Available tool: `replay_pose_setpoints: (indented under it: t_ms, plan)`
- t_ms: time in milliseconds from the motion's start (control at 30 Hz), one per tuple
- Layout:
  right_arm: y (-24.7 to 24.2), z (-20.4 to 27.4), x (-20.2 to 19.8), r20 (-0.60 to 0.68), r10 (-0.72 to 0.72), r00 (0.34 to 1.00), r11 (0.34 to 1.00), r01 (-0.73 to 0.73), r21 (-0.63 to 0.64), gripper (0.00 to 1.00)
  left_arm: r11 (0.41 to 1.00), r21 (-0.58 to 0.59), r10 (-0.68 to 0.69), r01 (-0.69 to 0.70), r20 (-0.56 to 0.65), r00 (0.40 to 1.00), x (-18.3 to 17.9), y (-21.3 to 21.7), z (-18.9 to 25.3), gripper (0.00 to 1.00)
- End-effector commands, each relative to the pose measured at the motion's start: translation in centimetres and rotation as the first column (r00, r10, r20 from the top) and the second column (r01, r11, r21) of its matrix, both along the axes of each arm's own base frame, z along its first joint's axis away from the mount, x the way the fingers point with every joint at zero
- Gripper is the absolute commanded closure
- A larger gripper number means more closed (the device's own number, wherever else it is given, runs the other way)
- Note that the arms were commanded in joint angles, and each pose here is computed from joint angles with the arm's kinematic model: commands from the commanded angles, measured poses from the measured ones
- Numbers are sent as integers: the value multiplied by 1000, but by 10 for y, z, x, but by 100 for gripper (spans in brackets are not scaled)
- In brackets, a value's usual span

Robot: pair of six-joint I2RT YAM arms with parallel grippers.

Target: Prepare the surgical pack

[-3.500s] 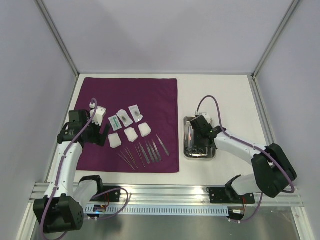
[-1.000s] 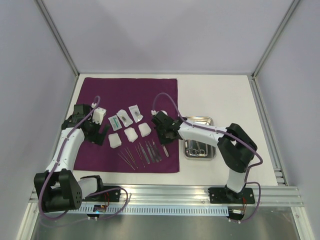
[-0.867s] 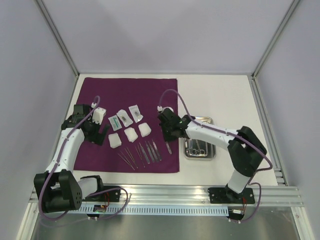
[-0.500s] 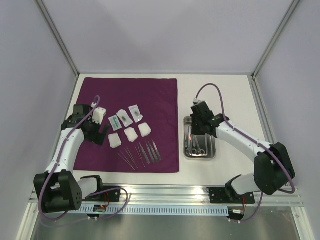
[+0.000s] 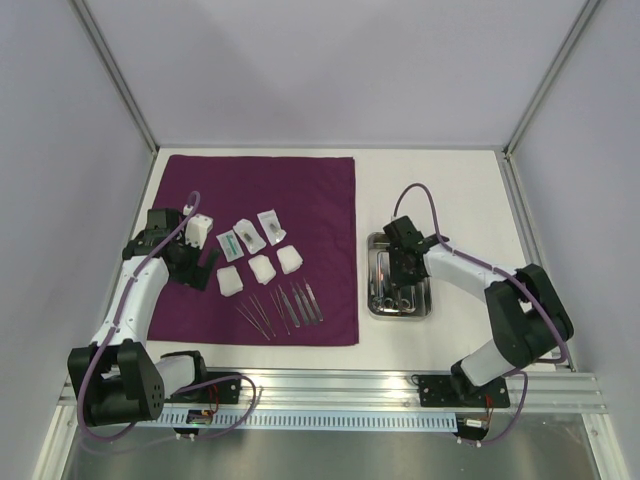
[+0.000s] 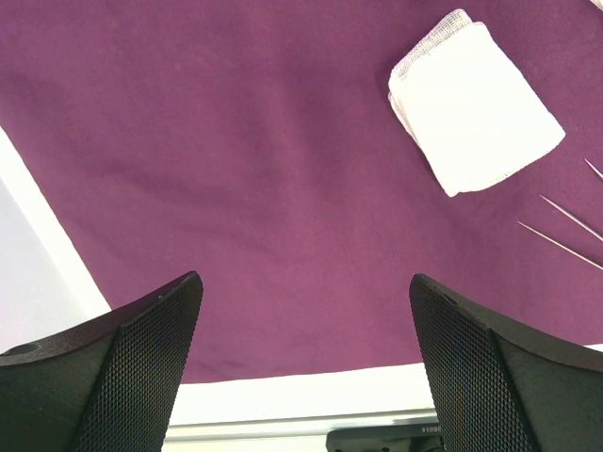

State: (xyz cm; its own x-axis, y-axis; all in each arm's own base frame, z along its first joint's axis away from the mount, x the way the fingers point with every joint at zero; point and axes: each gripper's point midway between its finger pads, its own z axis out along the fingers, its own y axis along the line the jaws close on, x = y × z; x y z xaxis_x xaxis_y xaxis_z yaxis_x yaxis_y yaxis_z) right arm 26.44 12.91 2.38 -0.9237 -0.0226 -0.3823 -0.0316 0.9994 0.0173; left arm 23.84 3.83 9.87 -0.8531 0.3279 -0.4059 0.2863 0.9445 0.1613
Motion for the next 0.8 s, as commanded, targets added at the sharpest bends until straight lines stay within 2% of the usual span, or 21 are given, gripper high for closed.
replay_pose_setpoints:
  t_ms: [0,67,267,367,467,567,600,700,733,767]
  plan:
    - [11,1,8,31,-10,999,999,9,53,100,1000,6,-9,9,53,999,13,2,14,0]
    - [11,2,9,30,-16,999,998,15,53,97,1000,4,-7,7,55,998,14,2,14,0]
    - [16,35,14,85,-3,996,1000,1,26,66,1000,5,-15,15,58,998,13,1,16,0]
    - [30,66,16,147,37,988,999,-36,-8,57,1000,8,-12,11,58,998,13,2,16,0]
    - [54,96,19,222,73,972,997,-66,-40,55,1000,6,-8,7,58,998,13,2,16,0]
    - [110,106,12,257,176,950,981,-190,29,54,1000,19,1,-2,55,998,12,4,13,0]
    - [131,105,10,262,209,942,970,-234,69,55,1000,29,5,-7,66,998,14,7,13,0]
    - [182,90,-4,234,329,915,933,-353,65,59,993,106,43,-48,50,998,12,23,8,0]
    - [189,72,-7,191,355,915,929,-369,43,64,990,126,62,-67,42,997,10,30,7,0]
    - [201,74,-5,198,365,910,922,-382,54,65,990,123,72,-76,33,997,8,32,5,0]
